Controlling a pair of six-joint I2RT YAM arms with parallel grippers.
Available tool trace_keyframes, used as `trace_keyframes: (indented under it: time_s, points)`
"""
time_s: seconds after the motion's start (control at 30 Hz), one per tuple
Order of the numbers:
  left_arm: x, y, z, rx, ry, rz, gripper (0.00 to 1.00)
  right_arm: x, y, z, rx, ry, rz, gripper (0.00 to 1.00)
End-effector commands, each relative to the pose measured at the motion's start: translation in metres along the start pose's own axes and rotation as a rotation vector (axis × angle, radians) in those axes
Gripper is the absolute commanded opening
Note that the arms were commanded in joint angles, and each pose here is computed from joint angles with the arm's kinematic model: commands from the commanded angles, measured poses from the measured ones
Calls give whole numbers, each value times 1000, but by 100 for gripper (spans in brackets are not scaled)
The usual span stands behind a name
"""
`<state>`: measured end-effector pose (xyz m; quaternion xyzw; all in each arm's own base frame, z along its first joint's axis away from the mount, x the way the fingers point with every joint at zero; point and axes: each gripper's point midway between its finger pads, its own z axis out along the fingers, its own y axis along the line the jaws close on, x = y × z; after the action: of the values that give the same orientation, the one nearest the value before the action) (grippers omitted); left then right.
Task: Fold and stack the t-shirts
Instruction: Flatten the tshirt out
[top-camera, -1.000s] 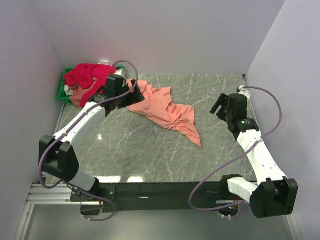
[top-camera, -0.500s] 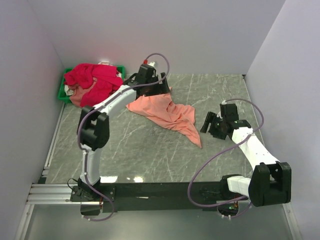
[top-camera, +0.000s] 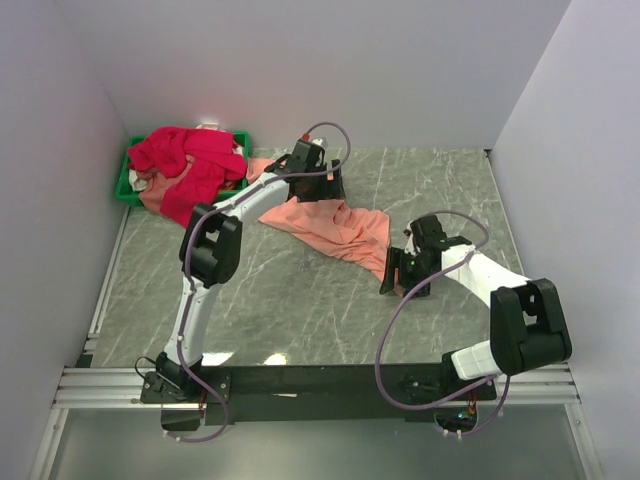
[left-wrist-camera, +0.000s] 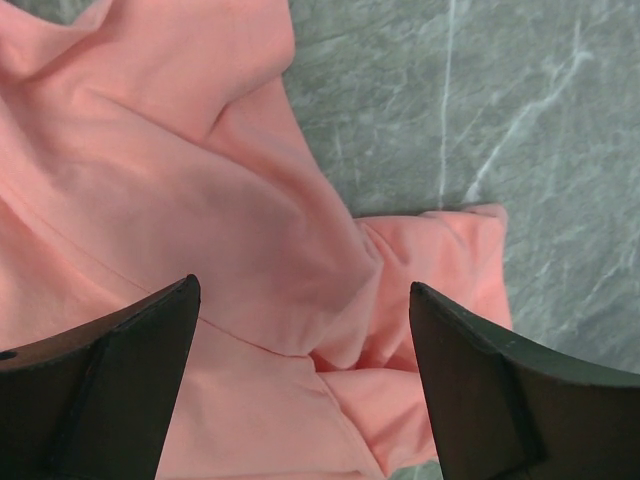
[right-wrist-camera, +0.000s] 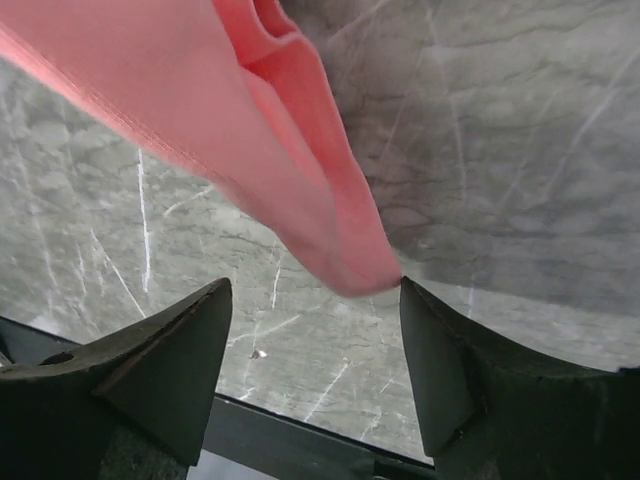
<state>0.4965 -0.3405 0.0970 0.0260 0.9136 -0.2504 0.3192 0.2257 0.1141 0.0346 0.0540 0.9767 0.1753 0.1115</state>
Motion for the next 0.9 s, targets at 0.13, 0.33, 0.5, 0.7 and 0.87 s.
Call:
trace_keyframes:
  time_s: [0.13,0.33,0.5,0.7,0.87]
  points:
    - [-8,-11,7,48,-16,21,90,-14,0,-1,37,-34,-34,74]
    - [-7,-17,14,81,-9,6,89,-19,-7,-1,86,-54,-20,73]
    - [-3,-18,21,95,3,5,85,-26,-8,-1,101,-72,-19,70]
    - [4,-16,32,102,28,-3,72,-39,2,1,67,-86,-30,52]
    - [5,-11,34,83,31,-3,42,-44,9,5,36,-65,-46,28]
